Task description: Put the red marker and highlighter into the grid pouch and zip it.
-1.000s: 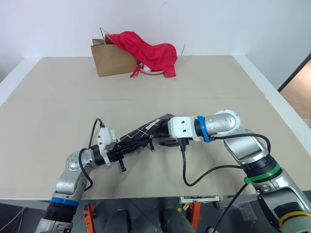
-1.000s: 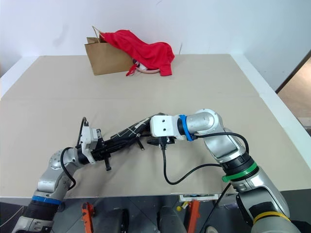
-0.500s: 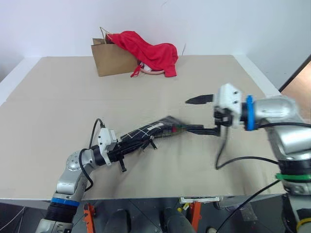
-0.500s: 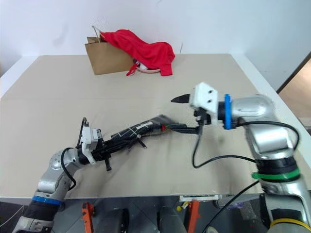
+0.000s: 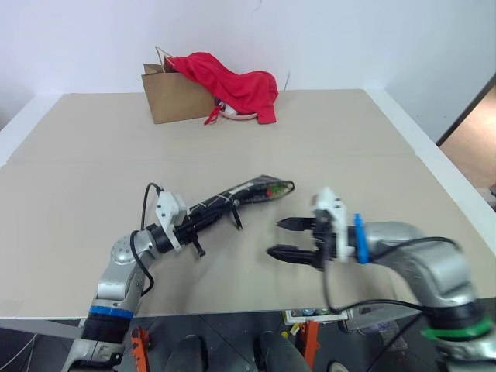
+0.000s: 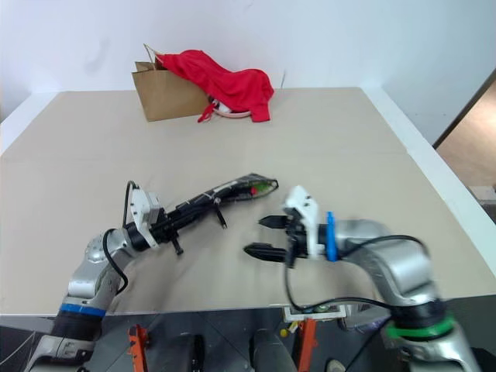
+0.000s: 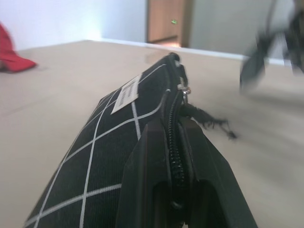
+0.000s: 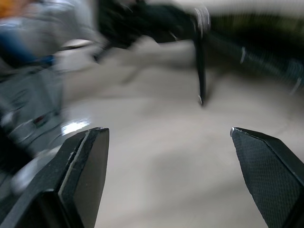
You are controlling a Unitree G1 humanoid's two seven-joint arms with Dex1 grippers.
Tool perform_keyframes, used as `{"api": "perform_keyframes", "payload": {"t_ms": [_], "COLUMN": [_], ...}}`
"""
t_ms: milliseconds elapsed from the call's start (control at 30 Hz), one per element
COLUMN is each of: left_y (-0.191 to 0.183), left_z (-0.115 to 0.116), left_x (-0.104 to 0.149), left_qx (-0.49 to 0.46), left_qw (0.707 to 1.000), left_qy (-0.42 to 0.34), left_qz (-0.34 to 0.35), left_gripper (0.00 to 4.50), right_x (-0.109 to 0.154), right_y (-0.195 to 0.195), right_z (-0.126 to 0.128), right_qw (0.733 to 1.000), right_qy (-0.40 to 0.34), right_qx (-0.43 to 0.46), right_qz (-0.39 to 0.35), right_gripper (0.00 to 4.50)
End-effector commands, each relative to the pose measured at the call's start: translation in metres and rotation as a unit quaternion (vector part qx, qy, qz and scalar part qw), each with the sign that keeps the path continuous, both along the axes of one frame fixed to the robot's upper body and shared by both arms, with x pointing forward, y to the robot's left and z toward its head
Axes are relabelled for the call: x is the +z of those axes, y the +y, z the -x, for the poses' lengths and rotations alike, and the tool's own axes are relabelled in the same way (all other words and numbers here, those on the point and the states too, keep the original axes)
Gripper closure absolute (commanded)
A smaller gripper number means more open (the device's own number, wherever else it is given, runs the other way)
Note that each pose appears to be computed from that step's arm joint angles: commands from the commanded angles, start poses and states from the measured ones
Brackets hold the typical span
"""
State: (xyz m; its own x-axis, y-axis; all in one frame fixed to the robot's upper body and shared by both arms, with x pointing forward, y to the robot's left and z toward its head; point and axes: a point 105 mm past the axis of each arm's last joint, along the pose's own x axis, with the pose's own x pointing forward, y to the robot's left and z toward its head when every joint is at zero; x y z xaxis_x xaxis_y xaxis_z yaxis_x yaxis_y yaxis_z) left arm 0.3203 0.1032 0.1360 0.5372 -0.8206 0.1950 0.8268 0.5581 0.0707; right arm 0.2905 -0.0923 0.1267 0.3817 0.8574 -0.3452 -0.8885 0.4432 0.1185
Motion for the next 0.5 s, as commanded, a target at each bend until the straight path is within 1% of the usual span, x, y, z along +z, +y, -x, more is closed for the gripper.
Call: {"api": "perform_keyframes", "payload": {"t_ms": [33,167,400,500], "left_y": [-0.001,-0.007,-0.012,-0.015], "left_z": [-0.001,0.001,0.008,0.01], "left_x": [0.012,0.018,0.019,0.02], "left_qx": [0.003,-0.008,-0.025,-0.03], "left_qw": [1.0,0.999,0.998,0.998], "left_qy": [-0.001,0.012,0.021,0.024], "left_qz": [0.029,0.052,0.055,0.059], "left_gripper": [4.5,4.5,4.5,4.5], "right_x": [0.007,0.006,0.007,0.008], "right_y": [0.012,0.028,0.044,0.052], "right_z": [-0.022,-0.032,-0.044,-0.054], "right_qw": [0.999,0.998,0.997,0.996], "right_qy": [-0.035,-0.05,-0.062,-0.068], "right_qx": [-0.04,-0.042,-0.047,-0.06], "right_qz": [0.009,0.014,0.013,0.01], "right_gripper": [0.1,0.1,0.1,0.1]}}
